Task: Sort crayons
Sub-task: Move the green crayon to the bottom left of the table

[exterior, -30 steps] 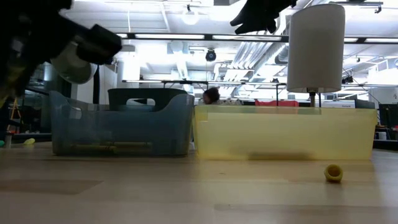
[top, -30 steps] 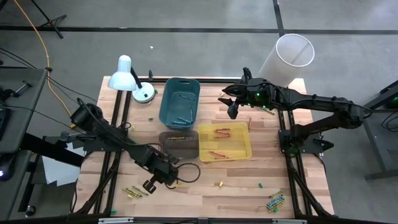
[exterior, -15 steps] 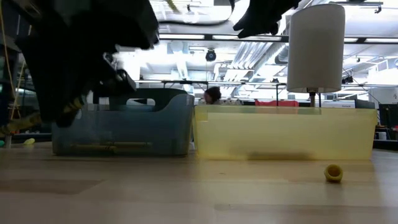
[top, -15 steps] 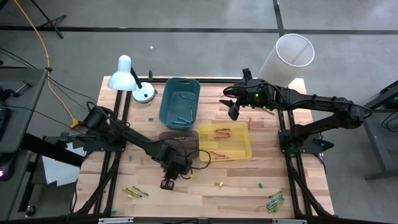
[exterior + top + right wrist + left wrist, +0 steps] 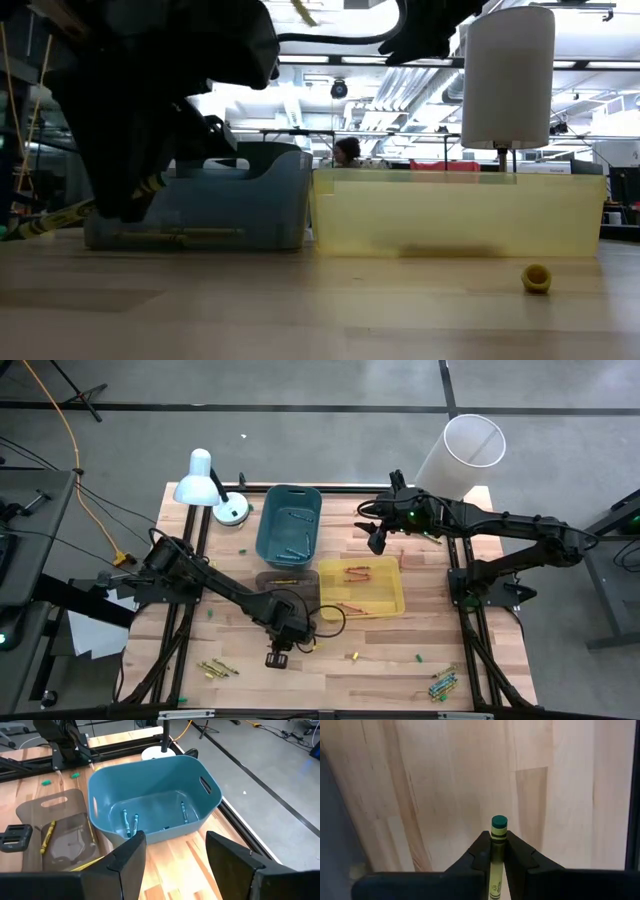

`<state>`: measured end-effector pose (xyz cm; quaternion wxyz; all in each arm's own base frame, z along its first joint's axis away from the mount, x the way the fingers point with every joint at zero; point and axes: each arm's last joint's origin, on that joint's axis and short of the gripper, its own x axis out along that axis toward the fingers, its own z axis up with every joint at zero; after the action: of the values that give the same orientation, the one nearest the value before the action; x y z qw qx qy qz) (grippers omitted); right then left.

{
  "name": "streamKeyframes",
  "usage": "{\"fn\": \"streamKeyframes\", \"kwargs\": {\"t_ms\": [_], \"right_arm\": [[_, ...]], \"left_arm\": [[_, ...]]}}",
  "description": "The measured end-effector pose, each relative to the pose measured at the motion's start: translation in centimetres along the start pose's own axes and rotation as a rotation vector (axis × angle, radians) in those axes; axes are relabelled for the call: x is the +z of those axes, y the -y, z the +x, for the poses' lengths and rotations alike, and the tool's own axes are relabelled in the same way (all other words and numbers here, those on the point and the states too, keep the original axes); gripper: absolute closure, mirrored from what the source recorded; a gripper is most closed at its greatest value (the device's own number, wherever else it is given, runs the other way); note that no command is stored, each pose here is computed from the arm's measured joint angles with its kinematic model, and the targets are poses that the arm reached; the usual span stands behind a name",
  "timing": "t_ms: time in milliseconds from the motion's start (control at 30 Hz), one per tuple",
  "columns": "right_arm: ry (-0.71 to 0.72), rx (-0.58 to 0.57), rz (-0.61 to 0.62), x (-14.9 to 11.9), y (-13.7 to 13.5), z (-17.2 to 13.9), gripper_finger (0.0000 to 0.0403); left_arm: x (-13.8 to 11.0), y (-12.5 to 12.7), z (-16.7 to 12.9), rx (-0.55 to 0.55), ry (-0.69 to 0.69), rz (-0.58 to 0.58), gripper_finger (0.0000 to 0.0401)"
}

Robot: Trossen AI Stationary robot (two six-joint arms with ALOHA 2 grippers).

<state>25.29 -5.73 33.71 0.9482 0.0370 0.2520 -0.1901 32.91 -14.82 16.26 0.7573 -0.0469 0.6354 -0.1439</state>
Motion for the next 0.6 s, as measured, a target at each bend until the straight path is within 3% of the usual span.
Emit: {"fn": "streamKeyframes", "kwargs": {"t_ms": [600], "right_arm": [[-0.004, 0.0, -0.001, -0.04, 0.0, 0.0, 0.0203]], "left_arm": [[-0.15, 0.05, 0.01, -0.009, -0.016, -0.004, 0.0259]]}}
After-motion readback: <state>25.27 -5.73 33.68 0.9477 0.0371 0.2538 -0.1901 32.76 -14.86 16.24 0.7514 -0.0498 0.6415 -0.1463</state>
